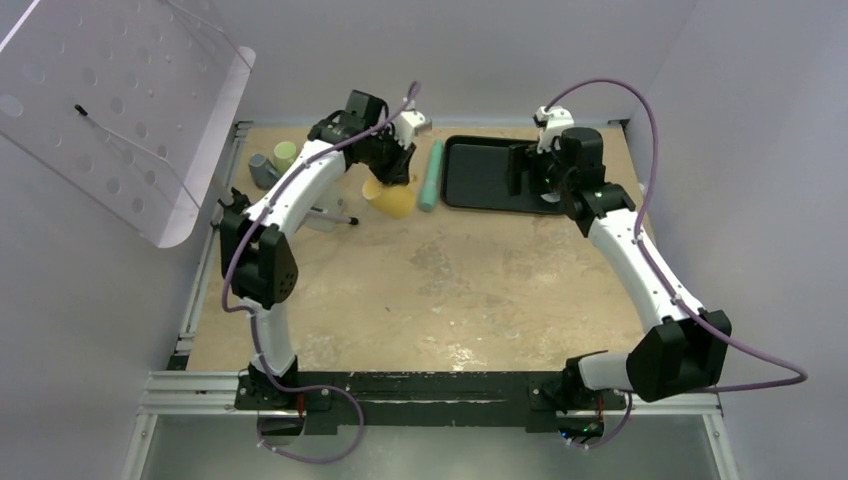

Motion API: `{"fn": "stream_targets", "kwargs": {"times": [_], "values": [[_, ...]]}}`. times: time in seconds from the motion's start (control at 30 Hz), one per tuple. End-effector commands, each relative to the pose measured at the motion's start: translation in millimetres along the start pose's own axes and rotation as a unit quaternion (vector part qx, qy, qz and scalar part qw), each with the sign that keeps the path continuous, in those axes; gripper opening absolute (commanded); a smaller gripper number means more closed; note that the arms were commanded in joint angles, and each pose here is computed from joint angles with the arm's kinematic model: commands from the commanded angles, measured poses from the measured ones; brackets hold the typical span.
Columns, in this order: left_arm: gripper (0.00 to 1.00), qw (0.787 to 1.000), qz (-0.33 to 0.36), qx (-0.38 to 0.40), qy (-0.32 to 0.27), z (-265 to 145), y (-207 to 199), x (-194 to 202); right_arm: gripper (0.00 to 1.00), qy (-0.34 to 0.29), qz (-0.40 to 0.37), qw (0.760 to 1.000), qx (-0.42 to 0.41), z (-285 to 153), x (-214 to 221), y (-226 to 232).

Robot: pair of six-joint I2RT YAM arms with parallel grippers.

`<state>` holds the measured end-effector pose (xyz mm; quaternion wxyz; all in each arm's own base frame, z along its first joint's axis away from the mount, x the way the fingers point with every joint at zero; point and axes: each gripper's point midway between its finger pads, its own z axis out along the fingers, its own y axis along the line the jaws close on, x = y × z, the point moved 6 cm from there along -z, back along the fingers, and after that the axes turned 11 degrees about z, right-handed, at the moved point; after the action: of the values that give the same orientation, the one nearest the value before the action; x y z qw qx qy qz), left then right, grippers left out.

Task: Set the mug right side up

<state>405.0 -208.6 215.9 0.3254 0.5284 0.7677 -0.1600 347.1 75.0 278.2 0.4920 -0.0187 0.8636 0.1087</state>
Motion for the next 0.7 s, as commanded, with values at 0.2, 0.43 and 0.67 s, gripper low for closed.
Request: {"fn": "stream_targets", "kwargs": {"times": [0.2, 0.43, 0.67], "values": [[0.00, 0.933, -0.260, 0.113, -0.222, -89, -42, -116, 0.89, -0.059, 0.162, 0.910, -0.378, -17, -11, 120], [0.00, 0.925, -0.266, 0.116, -0.244, -91, -35, -131, 0.84, -0.022, 0.224, 0.855, -0.468, -33, 9, 143], [0.00, 0.913, -0.288, 0.136, -0.254, -86, -35, -138, 0.79, 0.015, 0.257, 0.815, -0.519, -33, 20, 165]]}}
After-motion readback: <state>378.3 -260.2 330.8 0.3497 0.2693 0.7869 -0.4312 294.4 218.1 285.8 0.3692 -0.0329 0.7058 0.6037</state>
